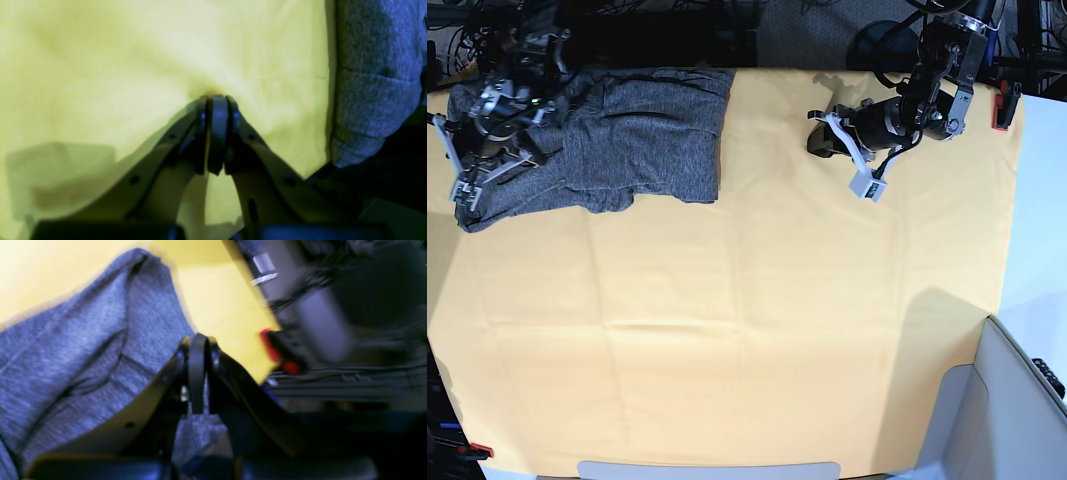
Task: Fold the T-shirt properly
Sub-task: 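Move the right gripper to the shirt's outer side edge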
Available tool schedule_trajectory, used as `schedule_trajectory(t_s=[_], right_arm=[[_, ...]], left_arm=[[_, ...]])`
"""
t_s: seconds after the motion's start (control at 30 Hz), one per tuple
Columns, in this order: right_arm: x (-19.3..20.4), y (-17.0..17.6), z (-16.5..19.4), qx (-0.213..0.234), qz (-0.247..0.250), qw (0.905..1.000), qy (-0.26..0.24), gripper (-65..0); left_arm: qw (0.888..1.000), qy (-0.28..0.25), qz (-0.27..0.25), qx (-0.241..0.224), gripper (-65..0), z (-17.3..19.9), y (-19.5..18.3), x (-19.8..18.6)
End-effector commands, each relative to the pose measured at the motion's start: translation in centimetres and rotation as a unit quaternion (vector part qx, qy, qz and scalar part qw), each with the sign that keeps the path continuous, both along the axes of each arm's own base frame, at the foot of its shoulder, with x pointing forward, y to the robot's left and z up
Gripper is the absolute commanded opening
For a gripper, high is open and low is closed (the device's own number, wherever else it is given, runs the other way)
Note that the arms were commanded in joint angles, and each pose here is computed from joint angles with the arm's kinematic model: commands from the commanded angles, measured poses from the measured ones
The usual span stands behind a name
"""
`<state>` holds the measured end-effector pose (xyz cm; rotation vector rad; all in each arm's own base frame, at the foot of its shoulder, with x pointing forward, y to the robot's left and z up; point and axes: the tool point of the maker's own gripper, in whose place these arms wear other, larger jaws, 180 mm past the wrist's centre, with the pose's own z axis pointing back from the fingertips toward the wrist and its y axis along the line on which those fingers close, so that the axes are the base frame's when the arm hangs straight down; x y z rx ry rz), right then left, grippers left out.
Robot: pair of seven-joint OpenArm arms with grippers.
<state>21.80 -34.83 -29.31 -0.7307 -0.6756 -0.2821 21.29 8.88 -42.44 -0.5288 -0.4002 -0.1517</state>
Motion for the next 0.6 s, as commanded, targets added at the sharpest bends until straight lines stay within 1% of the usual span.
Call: schedule_trajectory(t_s=[0.0, 0.07, 0.1, 0.17, 0.2, 0.27, 0.37, 0.4, 0.47, 0.5, 0.53, 0.57], right_arm=[[0.2, -1.6, 1.7, -0.004, 0.007, 0.9998, -0.016, -65.0], [-0.5, -3.3, 1.9, 0.034, 0.01, 0.9991, -0.024, -65.0], [-1.2, -4.3, 2.4, 0.048, 0.008, 0.9983, -0.034, -65.0], [-2.9, -6.0, 2.6, 0.071, -0.006, 0.9968, -0.035, -65.0], [-3.5, -7.0, 3.4, 0.075, -0.01, 0.9965, -0.037, -65.0], [-4.7, -8.4, 4.1, 0.082, -0.016, 0.9962, -0.022, -65.0], [-5.7, -9.5, 3.6, 0.128, -0.02, 0.9915, -0.011, -65.0], [-5.8, -10.2, 3.5, 0.145, -0.02, 0.9889, -0.023, -65.0], [-5.3, -11.0, 2.1, 0.202, -0.02, 0.9779, -0.05, -65.0], [-5.0, -11.5, 1.5, 0.225, -0.018, 0.9726, -0.055, -65.0], [-4.7, -11.7, 0.5, 0.256, -0.014, 0.9651, -0.057, -65.0], [-4.5, -12.0, -0.5, 0.288, -0.013, 0.9555, -0.061, -65.0]], left_arm=[[0.999, 0.032, -0.015, 0.024, -64.5, -1.0, 0.5, -1.5], [0.999, 0.033, -0.014, 0.024, -64.5, -1.0, 0.6, -1.5], [0.999, 0.033, -0.014, 0.024, -64.4, -1.0, 0.6, -1.5], [0.999, 0.033, -0.015, 0.025, -63.5, -1.1, 0.6, -1.6], [0.999, 0.033, -0.015, 0.025, -62.5, -1.1, 0.6, -1.6], [0.999, 0.033, -0.015, 0.025, -61.2, -1.1, 0.6, -1.6], [0.999, 0.033, -0.015, 0.025, -60.5, -1.1, 0.6, -1.6], [0.999, 0.033, -0.015, 0.025, -60.5, -1.1, 0.6, -1.6], [0.999, 0.035, -0.015, 0.025, -60.5, -1.1, 0.6, -1.6], [0.999, 0.035, -0.015, 0.025, -60.5, -1.1, 0.6, -1.6], [0.999, 0.035, -0.015, 0.025, -60.5, -1.1, 0.6, -1.6], [0.999, 0.035, -0.015, 0.025, -60.5, -1.1, 0.6, -1.6]])
